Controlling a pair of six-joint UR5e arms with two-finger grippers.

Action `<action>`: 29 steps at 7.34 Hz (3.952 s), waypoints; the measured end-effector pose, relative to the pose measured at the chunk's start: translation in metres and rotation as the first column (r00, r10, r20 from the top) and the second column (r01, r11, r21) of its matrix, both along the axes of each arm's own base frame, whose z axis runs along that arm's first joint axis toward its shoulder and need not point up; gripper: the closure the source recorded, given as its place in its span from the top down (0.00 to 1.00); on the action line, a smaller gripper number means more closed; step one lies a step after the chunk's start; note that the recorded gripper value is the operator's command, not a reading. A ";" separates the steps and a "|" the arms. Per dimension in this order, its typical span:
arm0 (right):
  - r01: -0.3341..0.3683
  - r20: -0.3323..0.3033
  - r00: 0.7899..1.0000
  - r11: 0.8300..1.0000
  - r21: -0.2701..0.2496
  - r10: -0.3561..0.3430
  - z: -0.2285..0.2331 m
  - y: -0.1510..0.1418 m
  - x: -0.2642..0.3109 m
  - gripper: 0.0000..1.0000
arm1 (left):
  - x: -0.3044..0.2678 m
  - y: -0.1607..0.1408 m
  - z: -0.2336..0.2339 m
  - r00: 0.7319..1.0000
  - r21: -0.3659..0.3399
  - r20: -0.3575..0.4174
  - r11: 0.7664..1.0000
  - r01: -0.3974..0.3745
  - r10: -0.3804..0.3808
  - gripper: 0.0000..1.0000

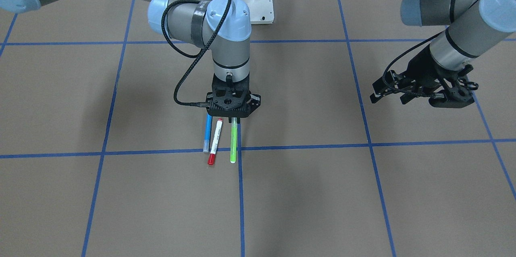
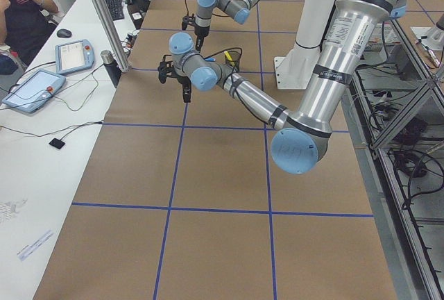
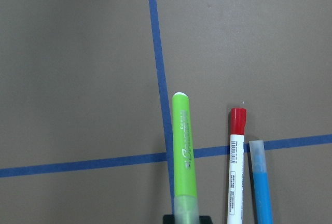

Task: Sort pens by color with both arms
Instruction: 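Lower the green marker beside the red-capped marker and release, then raise the right gripper away while the left gripper moves over the cup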

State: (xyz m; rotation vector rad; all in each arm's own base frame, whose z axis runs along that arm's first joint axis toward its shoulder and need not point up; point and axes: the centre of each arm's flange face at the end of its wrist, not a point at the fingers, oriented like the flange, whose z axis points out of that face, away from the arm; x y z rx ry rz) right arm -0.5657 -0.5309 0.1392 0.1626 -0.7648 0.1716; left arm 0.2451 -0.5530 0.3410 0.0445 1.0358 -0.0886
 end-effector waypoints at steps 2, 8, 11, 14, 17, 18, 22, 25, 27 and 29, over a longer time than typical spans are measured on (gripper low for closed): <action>0.022 0.000 1.000 1.000 -0.015 -0.022 0.005 -0.005 0.001 0.53 | 0.001 0.000 0.000 1.000 -0.001 0.001 1.000 -0.001 0.001 1.00; 0.088 0.059 0.995 0.993 -0.073 -0.084 0.006 -0.029 0.035 0.97 | 0.005 0.000 -0.008 1.000 -0.005 -0.009 1.000 -0.002 0.001 1.00; 0.106 0.053 0.993 0.992 -0.068 -0.103 0.044 -0.037 0.086 0.98 | 0.036 0.010 -0.060 0.998 -0.006 -0.063 1.000 0.000 0.000 1.00; 0.105 0.026 0.994 0.993 -0.051 -0.104 0.090 -0.047 0.141 0.98 | 0.098 0.033 -0.120 0.996 0.018 -0.080 0.999 0.037 -0.036 1.00; 0.136 0.017 0.991 0.990 -0.036 -0.136 0.131 -0.067 0.197 0.98 | 0.160 0.066 -0.161 0.995 0.079 -0.084 0.995 0.061 -0.054 1.00; 0.142 0.015 0.990 0.989 -0.035 -0.142 0.143 -0.073 0.214 0.98 | 0.178 0.080 -0.171 0.995 0.110 -0.082 0.992 0.066 -0.058 1.00; 0.160 0.000 0.987 0.986 -0.035 -0.160 0.170 -0.080 0.239 0.98 | 0.244 0.138 -0.206 0.996 0.202 -0.087 0.979 0.029 -0.012 0.95; 0.155 -0.006 0.988 0.987 -0.038 -0.156 0.176 -0.083 0.245 0.98 | 0.286 0.174 -0.222 0.999 0.243 -0.048 0.970 0.007 0.005 0.91; 0.150 -0.007 0.989 0.988 -0.031 -0.151 0.180 -0.091 0.262 0.98 | 0.304 0.176 -0.256 1.000 0.247 -0.003 0.969 0.015 -0.015 0.89; 0.155 -0.006 0.988 0.988 -0.024 -0.155 0.194 -0.101 0.286 0.98 | 0.321 0.167 -0.266 0.998 0.252 0.034 0.967 0.033 -0.043 0.87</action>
